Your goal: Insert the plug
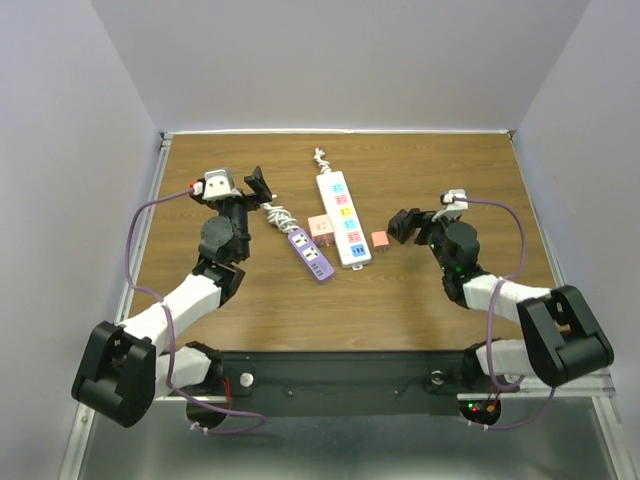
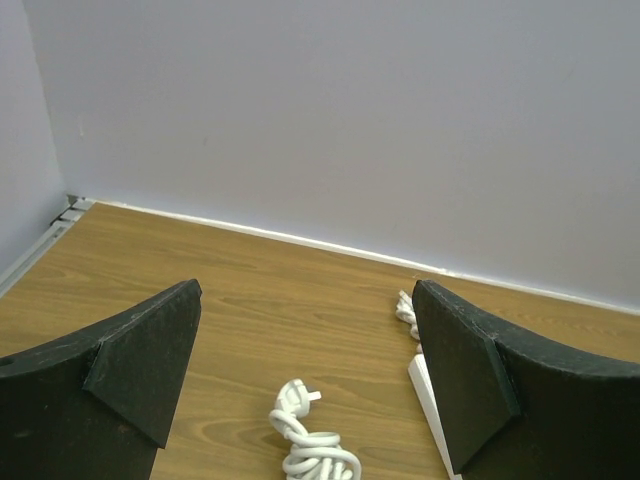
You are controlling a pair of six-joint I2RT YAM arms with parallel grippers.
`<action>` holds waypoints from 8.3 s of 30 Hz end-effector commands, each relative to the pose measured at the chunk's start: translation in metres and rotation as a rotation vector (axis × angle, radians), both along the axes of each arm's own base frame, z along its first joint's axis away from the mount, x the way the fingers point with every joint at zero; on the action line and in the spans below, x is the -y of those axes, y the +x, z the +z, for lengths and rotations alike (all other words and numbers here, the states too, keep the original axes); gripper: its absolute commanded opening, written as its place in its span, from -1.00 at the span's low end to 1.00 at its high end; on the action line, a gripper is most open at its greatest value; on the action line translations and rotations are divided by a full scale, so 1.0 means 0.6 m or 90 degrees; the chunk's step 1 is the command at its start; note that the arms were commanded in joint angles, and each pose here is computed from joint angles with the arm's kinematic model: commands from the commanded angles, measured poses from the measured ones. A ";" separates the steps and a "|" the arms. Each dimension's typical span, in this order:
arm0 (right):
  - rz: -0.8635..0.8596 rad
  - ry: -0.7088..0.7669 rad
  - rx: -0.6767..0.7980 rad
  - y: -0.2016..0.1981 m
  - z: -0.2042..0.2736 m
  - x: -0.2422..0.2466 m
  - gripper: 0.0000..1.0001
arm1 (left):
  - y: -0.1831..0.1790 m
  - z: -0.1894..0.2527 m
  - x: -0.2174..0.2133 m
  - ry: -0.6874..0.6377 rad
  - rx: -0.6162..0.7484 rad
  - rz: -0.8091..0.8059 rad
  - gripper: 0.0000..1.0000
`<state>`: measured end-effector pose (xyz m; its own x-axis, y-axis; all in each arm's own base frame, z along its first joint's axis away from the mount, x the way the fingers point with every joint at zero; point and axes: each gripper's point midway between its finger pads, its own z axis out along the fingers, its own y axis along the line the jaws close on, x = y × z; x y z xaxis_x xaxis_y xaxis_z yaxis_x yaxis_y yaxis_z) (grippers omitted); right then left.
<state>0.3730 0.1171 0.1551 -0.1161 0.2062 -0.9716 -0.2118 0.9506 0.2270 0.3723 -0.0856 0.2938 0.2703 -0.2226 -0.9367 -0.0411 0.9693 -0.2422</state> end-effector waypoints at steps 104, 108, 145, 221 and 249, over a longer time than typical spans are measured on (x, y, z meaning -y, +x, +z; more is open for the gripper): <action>0.382 -0.178 0.017 -0.044 -0.066 -0.258 -0.35 | -0.072 -0.198 0.422 0.118 -0.145 -0.529 0.61; 0.383 -0.175 0.020 -0.048 -0.061 -0.256 -0.35 | -0.065 -0.213 0.428 0.122 -0.161 -0.523 0.50; 0.371 -0.166 0.036 -0.058 -0.040 -0.247 -0.31 | -0.026 -0.293 0.419 0.194 -0.234 -0.440 -0.11; 0.386 -0.173 0.021 -0.058 -0.060 -0.253 -0.25 | -0.075 -0.262 0.478 0.122 -0.165 -0.678 0.04; 0.391 -0.163 0.028 -0.063 -0.048 -0.254 0.32 | -0.046 -0.191 0.467 0.121 -0.090 -0.617 -1.00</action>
